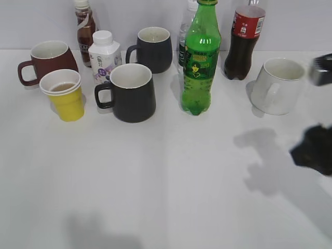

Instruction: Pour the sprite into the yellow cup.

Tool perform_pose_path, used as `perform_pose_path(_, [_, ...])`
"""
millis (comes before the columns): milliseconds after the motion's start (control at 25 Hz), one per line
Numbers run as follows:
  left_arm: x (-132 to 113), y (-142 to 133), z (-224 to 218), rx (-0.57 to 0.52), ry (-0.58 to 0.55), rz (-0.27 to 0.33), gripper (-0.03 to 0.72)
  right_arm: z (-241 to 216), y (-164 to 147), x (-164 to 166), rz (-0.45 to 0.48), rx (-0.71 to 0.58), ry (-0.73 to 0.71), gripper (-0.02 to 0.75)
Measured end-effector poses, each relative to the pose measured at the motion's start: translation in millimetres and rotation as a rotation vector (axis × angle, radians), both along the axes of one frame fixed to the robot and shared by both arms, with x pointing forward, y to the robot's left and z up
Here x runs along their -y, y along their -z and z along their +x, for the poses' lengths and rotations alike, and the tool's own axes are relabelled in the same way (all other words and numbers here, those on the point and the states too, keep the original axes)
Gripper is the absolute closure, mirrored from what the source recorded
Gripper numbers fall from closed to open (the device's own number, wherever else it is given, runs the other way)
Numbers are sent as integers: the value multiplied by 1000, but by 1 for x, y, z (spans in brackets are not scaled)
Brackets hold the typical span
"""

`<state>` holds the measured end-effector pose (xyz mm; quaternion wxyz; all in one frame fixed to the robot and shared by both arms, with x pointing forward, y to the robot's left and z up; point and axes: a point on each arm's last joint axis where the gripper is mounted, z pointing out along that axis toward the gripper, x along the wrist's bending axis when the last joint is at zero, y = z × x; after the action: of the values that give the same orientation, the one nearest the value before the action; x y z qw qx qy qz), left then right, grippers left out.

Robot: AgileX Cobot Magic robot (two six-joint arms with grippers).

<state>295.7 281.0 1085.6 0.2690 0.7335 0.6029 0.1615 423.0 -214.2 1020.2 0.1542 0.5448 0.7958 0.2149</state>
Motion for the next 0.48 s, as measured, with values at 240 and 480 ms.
perform_pose_path(240, [-16,4,-37,192,53,6,188,-60,-36,25,48,5,-12,146])
perform_pose_path(480, [-20,21,-44,298,64,-4,209,-127,-43,57,110,128,-14,147])
